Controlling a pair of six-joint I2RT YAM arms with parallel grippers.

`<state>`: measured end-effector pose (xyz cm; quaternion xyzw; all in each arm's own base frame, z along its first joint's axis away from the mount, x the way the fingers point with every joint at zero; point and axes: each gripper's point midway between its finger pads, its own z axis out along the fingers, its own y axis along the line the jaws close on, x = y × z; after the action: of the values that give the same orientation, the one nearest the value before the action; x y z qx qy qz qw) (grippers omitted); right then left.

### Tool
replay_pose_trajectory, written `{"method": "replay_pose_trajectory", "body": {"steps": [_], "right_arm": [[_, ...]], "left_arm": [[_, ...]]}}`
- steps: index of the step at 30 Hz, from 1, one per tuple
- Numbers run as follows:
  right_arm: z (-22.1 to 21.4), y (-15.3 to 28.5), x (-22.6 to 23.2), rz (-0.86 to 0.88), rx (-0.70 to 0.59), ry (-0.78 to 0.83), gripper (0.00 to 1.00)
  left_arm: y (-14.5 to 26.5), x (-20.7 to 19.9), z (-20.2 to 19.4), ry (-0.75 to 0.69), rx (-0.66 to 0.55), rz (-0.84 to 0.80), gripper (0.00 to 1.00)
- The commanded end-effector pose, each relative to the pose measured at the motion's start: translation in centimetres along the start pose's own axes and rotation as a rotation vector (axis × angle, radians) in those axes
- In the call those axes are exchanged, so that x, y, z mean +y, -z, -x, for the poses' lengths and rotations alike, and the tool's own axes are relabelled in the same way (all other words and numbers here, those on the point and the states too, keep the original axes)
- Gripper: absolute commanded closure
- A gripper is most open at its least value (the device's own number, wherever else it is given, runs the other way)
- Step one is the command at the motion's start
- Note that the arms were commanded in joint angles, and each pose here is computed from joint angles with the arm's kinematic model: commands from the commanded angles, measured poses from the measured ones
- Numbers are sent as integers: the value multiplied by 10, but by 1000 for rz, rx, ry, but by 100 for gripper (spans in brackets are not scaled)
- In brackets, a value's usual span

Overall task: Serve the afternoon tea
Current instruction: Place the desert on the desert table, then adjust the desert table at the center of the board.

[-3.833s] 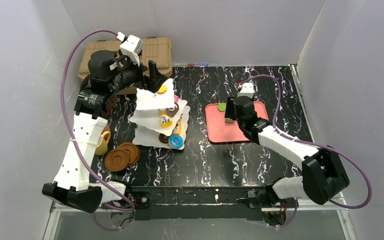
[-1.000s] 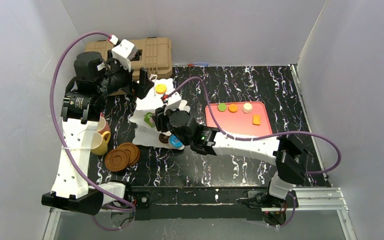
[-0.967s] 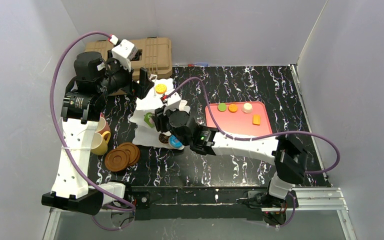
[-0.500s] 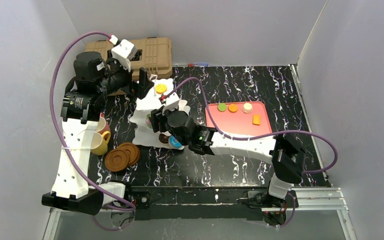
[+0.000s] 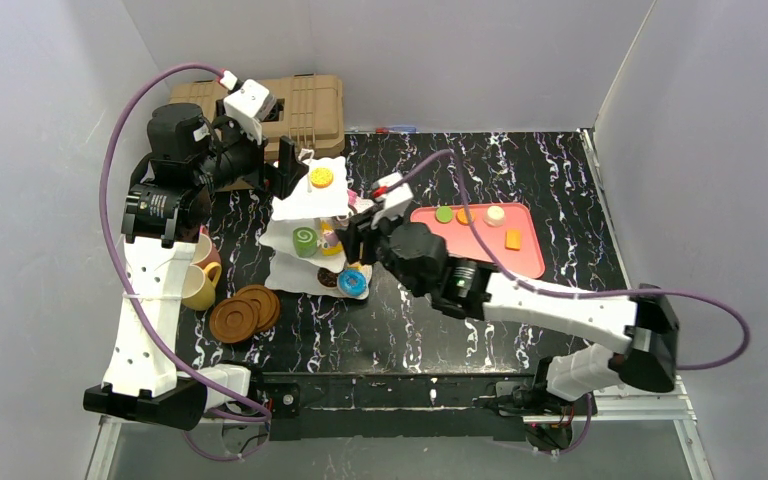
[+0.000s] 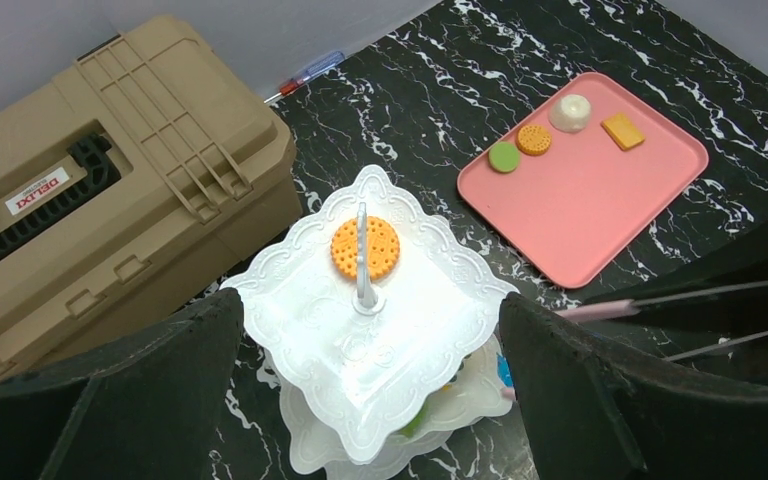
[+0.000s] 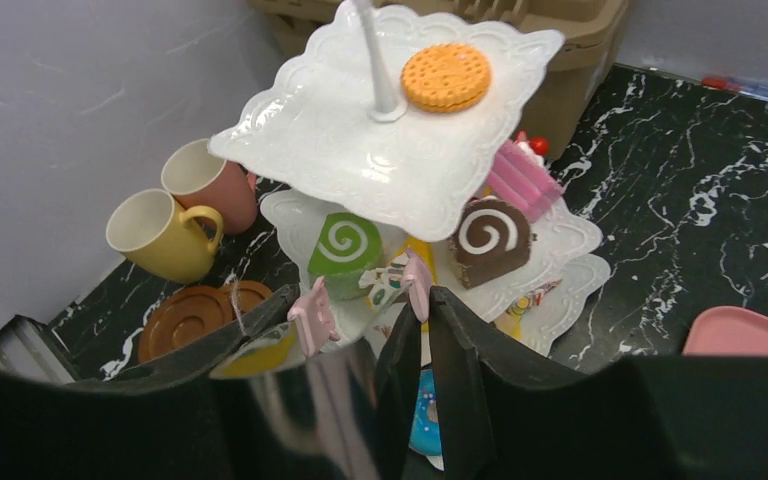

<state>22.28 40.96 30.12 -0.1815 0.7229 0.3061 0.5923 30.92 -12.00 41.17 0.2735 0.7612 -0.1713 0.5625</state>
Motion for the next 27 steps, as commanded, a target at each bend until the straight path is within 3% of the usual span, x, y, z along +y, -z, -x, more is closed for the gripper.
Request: {"method": "replay_pose_trajectory", "body": {"steps": [1, 9, 18, 20, 24, 25, 27], "right_arm": [[25, 25, -27, -62, -48, -48, 44], [29, 54, -58, -154, -30, -29, 45], [31, 79, -115, -329, -41, -6, 46], [33, 81, -124, -354, -43, -5, 46], [37, 84, -136, -386, -50, 1, 47], [38, 85, -139, -395, -53, 3, 47], [38, 86, -142, -407, -56, 6, 47]], "left_arm": [[5, -5, 6, -41, -15, -35, 2], [-14, -15, -9, -32, 80, -260, 4], [-46, -2, -19, 72, 140, -287, 31], [-50, 0, -19, 94, 142, -273, 44], [-58, 3, -19, 116, 132, -193, 93], [-59, 4, -16, 113, 116, -164, 99], [-60, 6, -12, 110, 85, -100, 100]]}}
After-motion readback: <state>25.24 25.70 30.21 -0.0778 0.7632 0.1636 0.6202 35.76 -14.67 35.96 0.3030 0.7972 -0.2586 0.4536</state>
